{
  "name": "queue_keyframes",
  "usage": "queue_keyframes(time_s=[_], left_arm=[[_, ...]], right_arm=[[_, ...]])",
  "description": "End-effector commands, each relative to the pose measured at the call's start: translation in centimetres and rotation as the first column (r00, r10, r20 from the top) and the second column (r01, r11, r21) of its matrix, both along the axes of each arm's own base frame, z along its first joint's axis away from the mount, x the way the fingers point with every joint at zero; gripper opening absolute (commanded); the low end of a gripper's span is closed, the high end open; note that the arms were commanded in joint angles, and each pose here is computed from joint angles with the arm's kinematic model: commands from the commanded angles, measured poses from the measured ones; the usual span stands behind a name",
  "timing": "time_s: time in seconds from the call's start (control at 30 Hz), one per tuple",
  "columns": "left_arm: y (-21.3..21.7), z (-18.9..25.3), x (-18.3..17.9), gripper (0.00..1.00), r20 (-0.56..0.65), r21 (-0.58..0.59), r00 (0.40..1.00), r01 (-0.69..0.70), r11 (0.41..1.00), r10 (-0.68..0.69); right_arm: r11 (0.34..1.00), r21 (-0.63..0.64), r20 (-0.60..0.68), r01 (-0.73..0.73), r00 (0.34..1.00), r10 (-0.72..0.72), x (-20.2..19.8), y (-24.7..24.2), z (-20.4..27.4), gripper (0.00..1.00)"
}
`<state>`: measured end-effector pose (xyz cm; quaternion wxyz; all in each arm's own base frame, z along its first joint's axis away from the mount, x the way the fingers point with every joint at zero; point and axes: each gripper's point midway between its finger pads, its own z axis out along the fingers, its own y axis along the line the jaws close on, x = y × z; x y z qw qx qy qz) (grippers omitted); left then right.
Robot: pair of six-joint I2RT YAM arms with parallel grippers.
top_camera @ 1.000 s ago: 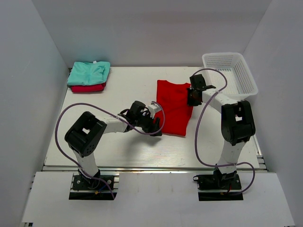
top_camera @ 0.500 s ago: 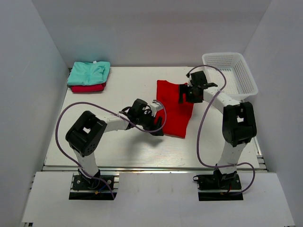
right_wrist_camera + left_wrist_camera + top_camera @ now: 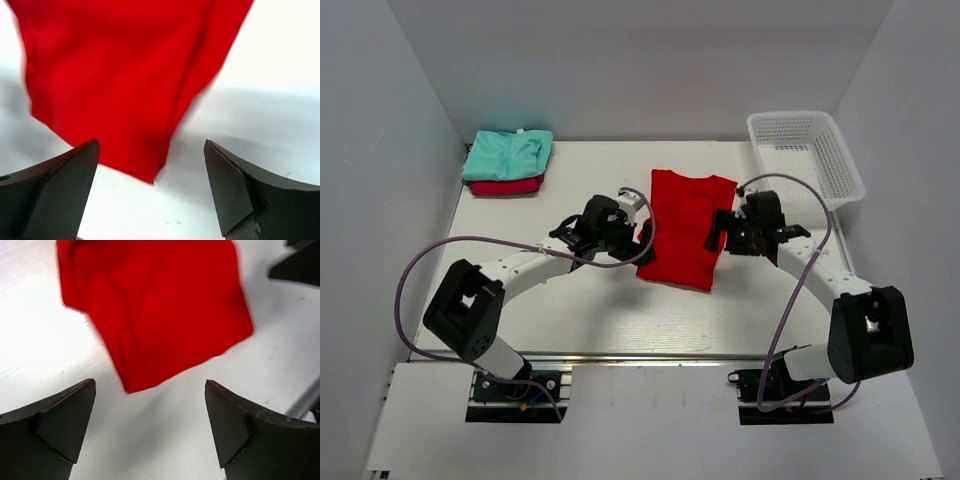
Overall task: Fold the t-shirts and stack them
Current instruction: Fold the folded rectangular tshirt in 1/3 of the way, then grab one side of the 2/3 rectangular tshirt with both arms
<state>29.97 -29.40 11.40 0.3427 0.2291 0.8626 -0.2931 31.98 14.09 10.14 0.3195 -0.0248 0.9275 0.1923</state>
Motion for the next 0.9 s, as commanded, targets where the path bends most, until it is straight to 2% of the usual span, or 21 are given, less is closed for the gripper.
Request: queue_keyframes(time_s=[0.0,0.07,0.17,0.2,0.23,0.3,0.47,0.53,0.6,0.67,0.7,0.73,0.77,0.87], left_arm=[[2.1,-3.7,-0.4,1.0,-0.08,0.102,0.993,-0.073,0.992,0.081],[1.8,-4.6,-0.8,1.0,-0.108,0.093,0.992,-0.058,0.994,0.068],[1.8,-6.5,-1.4,0.91,-0.151,0.112,0.987,-0.041,0.993,0.058],[1.5,-6.7,-1.3,0.83,-0.153,0.105,0.987,-0.035,0.994,0.051],[1.3,-7.4,-1.4,0.8,-0.17,0.103,0.985,-0.023,0.994,0.04],[0.9,-8.0,-1.7,0.69,-0.191,0.093,0.981,-0.003,0.996,0.021],[0.4,-9.5,-2.7,0.57,-0.239,0.111,0.971,0.023,0.994,0.004],[0.5,-10.7,-3.6,0.43,-0.276,0.106,0.961,0.035,0.994,-0.004],[0.4,-10.9,-3.9,0.34,-0.29,0.101,0.957,0.045,0.994,-0.014],[0.5,-11.2,-4.3,0.24,-0.303,0.1,0.953,0.053,0.994,-0.02],[0.3,-11.0,-4.3,0.18,-0.3,0.087,0.953,0.059,0.995,-0.03],[0.5,-11.3,-4.5,0.11,-0.307,0.092,0.951,0.059,0.994,-0.029],[0.7,-11.5,-4.8,0.0,-0.319,0.1,0.948,0.061,0.993,-0.026],[1.5,-11.1,-5.2,0.0,-0.322,0.103,0.947,0.049,0.993,-0.013]], right_arm=[[0.998,0.067,-0.06,0.014,0.998,-0.01,-1.6,0.6,-1.4,0.9],[0.994,0.104,-0.105,-0.029,0.994,0.04,-3.3,1.4,-3.0,0.9],[0.986,0.16,-0.136,-0.055,0.988,0.077,-4.8,2.0,-4.8,0.9],[0.98,0.188,-0.143,-0.062,0.986,0.09,-5.1,2.5,-4.8,0.88],[0.977,0.201,-0.138,-0.068,0.986,0.097,-5.0,2.7,-4.9,0.88],[0.978,0.201,-0.161,-0.056,0.983,0.09,-5.5,2.5,-5.7,0.82],[0.979,0.203,-0.215,-0.033,0.973,0.078,-6.6,2.4,-7.5,0.7],[0.979,0.203,-0.219,-0.022,0.973,0.067,-6.7,2.3,-7.8,0.59],[0.98,0.2,-0.236,-0.017,0.97,0.065,-6.9,2.3,-8.1,0.5],[0.979,0.201,-0.243,-0.019,0.968,0.069,-7.1,2.3,-8.4,0.37],[0.979,0.201,-0.254,-0.024,0.964,0.076,-7.5,2.3,-8.7,0.08],[0.98,0.199,-0.254,-0.021,0.965,0.072,-7.5,2.2,-8.9,0.08],[0.981,0.191,-0.255,-0.013,0.965,0.063,-7.6,2.0,-9.0,0.0],[0.99,0.139,-0.259,-0.004,0.965,0.04,-8.4,0.9,-9.5,0.0]])
